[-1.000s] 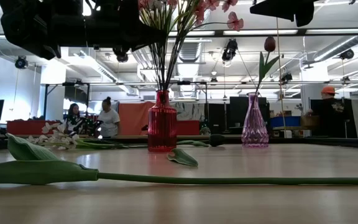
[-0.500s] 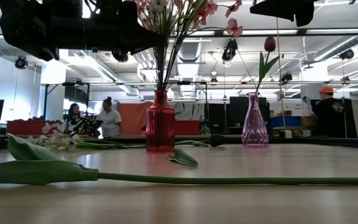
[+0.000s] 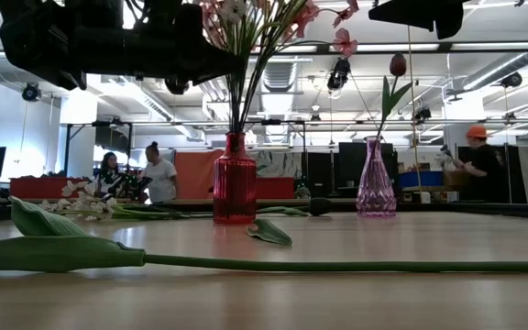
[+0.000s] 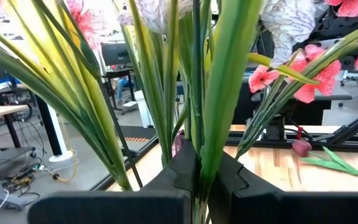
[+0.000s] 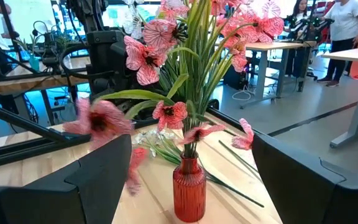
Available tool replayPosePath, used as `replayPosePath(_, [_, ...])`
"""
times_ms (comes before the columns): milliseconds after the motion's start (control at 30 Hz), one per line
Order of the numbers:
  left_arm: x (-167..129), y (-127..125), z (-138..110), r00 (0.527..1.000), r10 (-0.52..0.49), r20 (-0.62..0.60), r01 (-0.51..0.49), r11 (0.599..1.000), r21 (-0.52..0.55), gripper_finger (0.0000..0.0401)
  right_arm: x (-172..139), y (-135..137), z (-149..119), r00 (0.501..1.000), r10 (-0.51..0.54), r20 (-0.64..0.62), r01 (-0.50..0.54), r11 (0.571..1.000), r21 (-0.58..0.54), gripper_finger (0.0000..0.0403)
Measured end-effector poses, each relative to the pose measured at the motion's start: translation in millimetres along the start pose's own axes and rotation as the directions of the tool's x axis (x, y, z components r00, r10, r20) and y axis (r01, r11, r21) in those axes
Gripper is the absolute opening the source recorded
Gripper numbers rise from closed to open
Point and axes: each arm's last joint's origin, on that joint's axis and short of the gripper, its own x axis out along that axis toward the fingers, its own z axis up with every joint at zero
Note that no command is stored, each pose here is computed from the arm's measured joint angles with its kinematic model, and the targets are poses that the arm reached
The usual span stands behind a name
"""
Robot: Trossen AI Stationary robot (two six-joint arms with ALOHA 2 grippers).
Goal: Sort flowers into vase by color
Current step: Put the bottom white flowers into the red vase
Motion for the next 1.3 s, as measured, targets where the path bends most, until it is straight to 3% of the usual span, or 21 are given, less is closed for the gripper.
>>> replayPosePath(567, [0.0, -0.2, -1.1, 1.0, -0.002, -0.011, 0.002, 1.0, 0.004, 0.0072, 0.0, 0.0, 0.0, 1.0, 0.0, 0.0, 0.0, 1.0, 0.0, 0.0325])
replayPosePath(1033, [-4.3, -8.6, 0.8, 0.999, -0.038, -0.013, 0.038, 0.999, 0.003, 0.0196, 0.0, 0.0, 0.2, 1.0, 0.0, 0.0, 0.0, 1.0, 0.002, 0.0325])
replayPosePath(1300, [-17.1, -13.2, 8.9, 0.995, 0.018, -0.097, -0.014, 0.999, 0.035, 0.023, -0.5, 0.3, 0.2, 1.0, 0.002, 0.0, -0.002, 0.999, 0.054, 0.0325])
